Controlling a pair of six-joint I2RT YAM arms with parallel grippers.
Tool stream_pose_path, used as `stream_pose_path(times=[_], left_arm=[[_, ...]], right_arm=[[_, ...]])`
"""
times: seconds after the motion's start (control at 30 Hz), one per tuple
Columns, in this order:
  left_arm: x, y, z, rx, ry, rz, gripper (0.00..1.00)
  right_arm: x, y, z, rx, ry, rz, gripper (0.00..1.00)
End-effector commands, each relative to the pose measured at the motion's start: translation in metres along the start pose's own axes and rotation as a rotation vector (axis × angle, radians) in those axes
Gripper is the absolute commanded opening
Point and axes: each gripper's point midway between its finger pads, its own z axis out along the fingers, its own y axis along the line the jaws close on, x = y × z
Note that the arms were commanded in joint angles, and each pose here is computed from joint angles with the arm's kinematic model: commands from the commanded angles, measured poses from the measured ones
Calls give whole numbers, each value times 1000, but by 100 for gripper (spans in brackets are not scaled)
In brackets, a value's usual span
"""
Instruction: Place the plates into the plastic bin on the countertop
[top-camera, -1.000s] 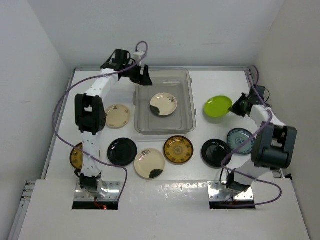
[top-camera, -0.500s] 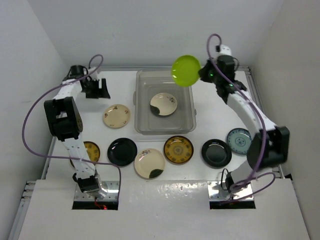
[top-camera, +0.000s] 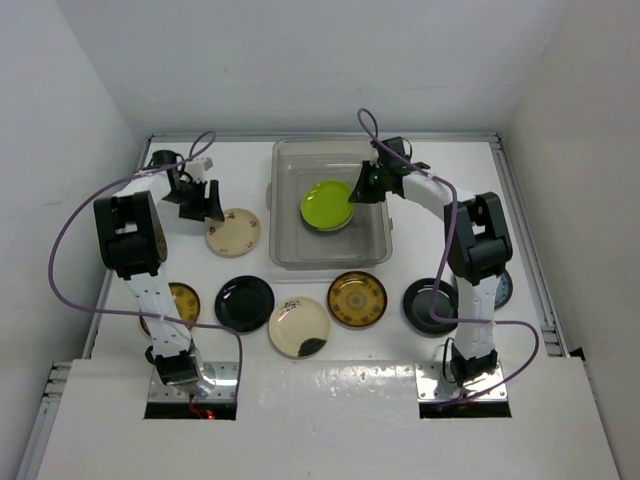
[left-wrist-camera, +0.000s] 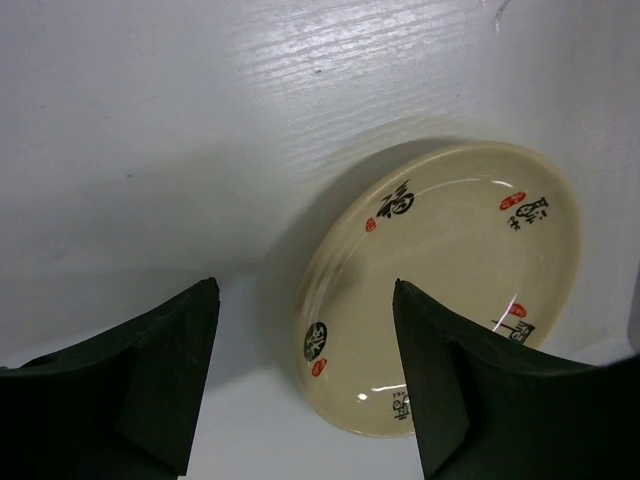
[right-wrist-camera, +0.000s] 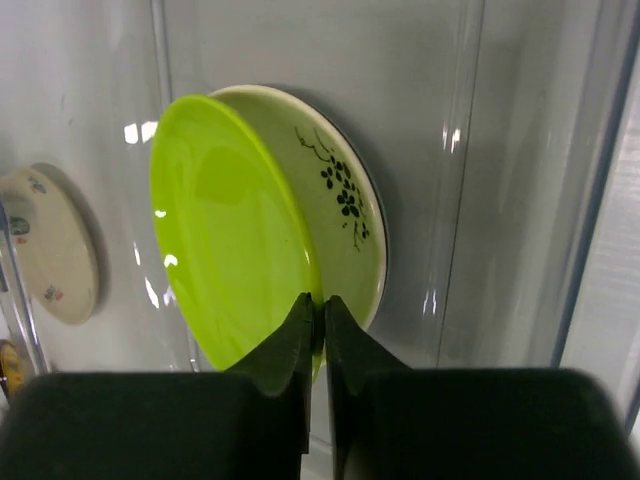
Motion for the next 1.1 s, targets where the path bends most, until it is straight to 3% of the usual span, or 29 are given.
stream_pose_path(times=[0.0,0.07,0.1,0.17,0.23,0.3,0.33,0.5,0.57,0.6,0.63,0.73,0.83,0.93,0.97,1.03,1.07], left_arm=[[23,-2,1,14,69,15,73],[34,-2,5,23,100,-2,72],[40,-2,8,29,123,-13,70],[47,-6,13,40,152,-17,67],[51,-14,18,53,174,3,64],[57,-12,19,48,195,-5,61],[55,-15,23,52,198,4,59],[65,-13,31,64,251,-31,38],[64,-14,32,75,257,-37,20],[60,-17,30,83,250,-47,4],[56,-16,29,81,242,-43,0],[31,-18,14,110,174,-41,0],[-20,-14,-17,87,34,-27,0],[-108,-30,-88,27,-211,82,0],[-108,-30,-88,28,-211,72,0],[-160,-60,-135,19,-373,167,0],[-177,-72,-149,19,-431,192,0]], right_arm=[[-29,34,-19,-78,-83,-47,9],[-25,30,-17,-51,-66,-46,26],[-24,28,-19,-40,-57,-54,44],[-24,27,-19,-22,-49,-94,57],[-31,31,-26,-13,-57,-146,80],[-40,37,-36,17,-79,-185,96],[-42,39,-39,26,-91,-224,100],[-62,59,-73,20,-176,-288,100],[-65,63,-83,16,-199,-301,100],[-69,65,-94,19,-230,-307,100],[-71,65,-98,22,-238,-307,100],[-77,60,-117,21,-278,-283,100],[-82,49,-139,-2,-306,-218,100],[-77,-21,-159,82,-325,-63,100],[-87,-22,-177,82,-373,-60,100],[-69,-52,-187,118,-369,52,100],[-74,-93,-203,175,-397,145,100]])
